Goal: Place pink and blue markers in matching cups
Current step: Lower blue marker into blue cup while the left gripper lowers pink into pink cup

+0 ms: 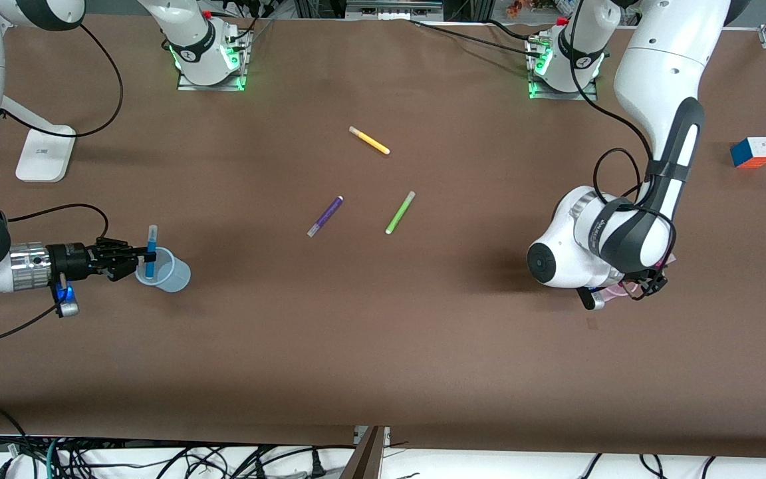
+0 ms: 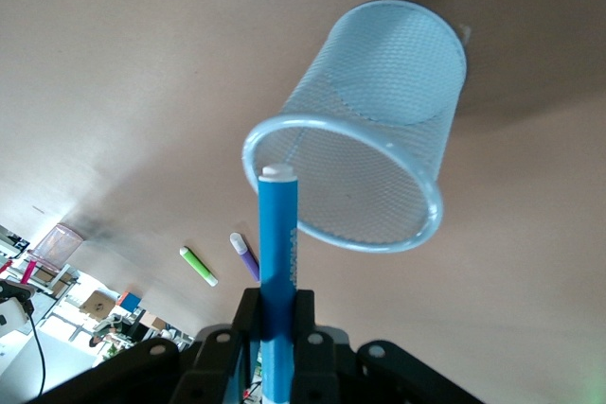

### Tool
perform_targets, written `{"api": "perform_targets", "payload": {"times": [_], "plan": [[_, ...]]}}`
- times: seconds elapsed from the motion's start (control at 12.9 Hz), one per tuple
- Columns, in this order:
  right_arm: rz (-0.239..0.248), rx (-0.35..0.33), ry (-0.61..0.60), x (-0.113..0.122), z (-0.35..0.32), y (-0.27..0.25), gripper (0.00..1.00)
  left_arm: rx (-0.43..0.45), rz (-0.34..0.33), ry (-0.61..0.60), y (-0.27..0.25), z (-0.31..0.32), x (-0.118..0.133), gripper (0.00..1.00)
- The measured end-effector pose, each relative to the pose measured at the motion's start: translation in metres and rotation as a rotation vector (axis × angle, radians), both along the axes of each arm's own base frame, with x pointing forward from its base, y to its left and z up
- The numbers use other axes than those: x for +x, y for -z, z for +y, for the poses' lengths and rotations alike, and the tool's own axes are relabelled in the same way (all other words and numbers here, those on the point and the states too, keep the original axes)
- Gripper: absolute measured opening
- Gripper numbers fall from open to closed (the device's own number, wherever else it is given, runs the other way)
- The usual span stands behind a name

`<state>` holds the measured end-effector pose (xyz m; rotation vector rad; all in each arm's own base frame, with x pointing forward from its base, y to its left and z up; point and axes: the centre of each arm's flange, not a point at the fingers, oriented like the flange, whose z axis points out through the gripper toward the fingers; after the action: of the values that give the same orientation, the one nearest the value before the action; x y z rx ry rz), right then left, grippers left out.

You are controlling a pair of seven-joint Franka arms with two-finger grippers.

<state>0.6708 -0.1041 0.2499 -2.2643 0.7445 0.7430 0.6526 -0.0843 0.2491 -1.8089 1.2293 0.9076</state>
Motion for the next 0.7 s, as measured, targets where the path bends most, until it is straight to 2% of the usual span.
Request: {"api": "perform_targets", "payload": {"times": [0.08, 0.23, 0.46, 0.62, 0.7], "plan": [[0.01, 0.018, 0.012, -0.001, -0.002, 0.006, 0.18, 0.001, -0.011, -0.004, 0.0, -0.001, 0.0, 0.26], [0.04, 0.062, 0.031, -0.006, -0.005, 0.02, 0.18, 0.004, -0.037, -0.014, 0.0, -0.004, 0.0, 0.48], [0.059, 0.083, 0.042, -0.008, -0.008, 0.032, 0.19, -0.013, -0.075, -0.054, 0.0, -0.006, -0.001, 0.84], [0.06, 0.086, 0.043, -0.008, -0.007, 0.033, 0.22, -0.118, -0.122, -0.202, -0.006, -0.009, -0.007, 1.0], [0.059, 0.086, 0.043, -0.008, -0.007, 0.033, 0.31, -0.168, -0.15, -0.277, -0.016, -0.008, -0.008, 1.0]]}}
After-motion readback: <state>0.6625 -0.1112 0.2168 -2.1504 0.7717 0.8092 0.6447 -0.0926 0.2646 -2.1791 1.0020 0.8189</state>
